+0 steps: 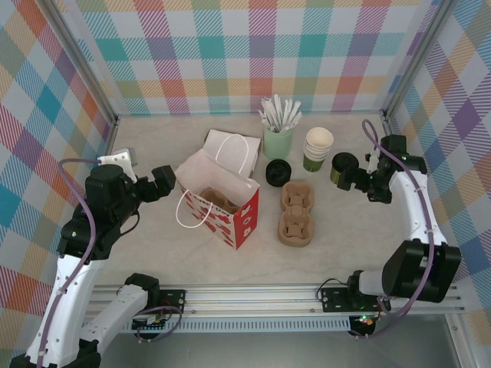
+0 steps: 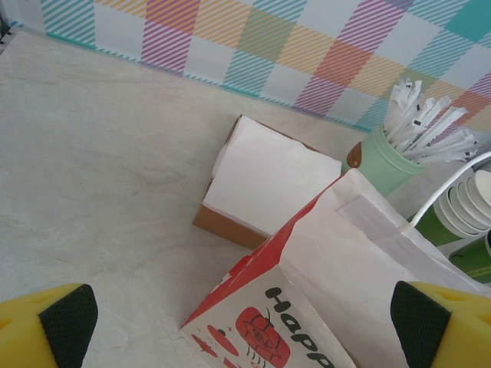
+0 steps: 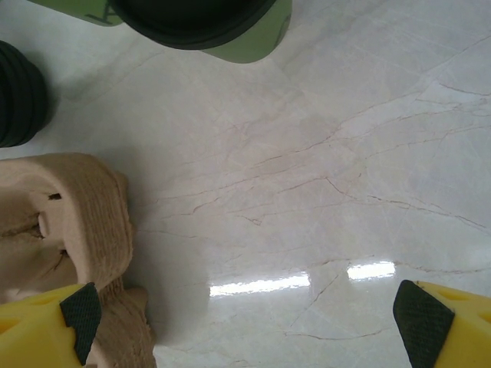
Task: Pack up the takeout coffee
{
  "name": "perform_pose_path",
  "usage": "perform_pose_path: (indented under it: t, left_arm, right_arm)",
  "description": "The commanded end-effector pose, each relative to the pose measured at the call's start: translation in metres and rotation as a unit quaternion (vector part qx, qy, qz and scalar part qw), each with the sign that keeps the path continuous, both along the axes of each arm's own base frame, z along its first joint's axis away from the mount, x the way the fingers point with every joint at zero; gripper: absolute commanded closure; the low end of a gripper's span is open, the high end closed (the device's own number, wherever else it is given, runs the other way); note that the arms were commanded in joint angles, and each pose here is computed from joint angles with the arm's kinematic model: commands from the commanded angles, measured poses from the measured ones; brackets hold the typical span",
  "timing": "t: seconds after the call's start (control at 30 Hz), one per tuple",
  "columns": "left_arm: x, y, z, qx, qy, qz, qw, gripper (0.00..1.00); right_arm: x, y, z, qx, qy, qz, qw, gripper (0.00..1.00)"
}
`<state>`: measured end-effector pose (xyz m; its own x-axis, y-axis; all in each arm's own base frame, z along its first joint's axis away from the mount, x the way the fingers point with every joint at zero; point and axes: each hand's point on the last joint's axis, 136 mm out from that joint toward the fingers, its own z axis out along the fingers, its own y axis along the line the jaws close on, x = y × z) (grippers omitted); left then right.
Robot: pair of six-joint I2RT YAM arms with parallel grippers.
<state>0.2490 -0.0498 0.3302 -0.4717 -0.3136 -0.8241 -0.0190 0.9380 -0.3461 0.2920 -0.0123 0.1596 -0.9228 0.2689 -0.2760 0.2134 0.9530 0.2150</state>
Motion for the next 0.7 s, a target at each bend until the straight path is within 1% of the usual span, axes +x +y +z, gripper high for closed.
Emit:
perform_pose_path:
  t: [0.0,0.1,0.37,0.57,0.67]
  left_arm:
    - [0.003,0.002,-0.001,0.003,-0.005,0.004,1.0,0.0]
    - [0.004,0.002,0.0,0.002,-0.004,0.004,1.0,0.0]
    - [0.007,0.001,-0.002,0.0,0.0,0.005,1.0,0.0]
    - [0.009,0.001,-0.002,0.002,0.006,0.005,1.0,0.0]
    - [0.009,0.001,-0.002,0.003,0.007,0.006,1.0,0.0]
  right_arm:
    - [0.022,-0.003,0.004,0.006,-0.011,-0.005,1.0,0.0]
    - [0.036,0.001,0.0,0.017,-0.01,0.01,1.0,0.0]
    - [0.072,0.004,-0.014,0.016,-0.004,0.021,1.0,0.0]
    - [0.09,0.017,-0.027,0.027,0.012,0.031,0.999,0.0]
    - [0.097,0.017,-0.033,0.024,0.016,0.027,0.999,0.0]
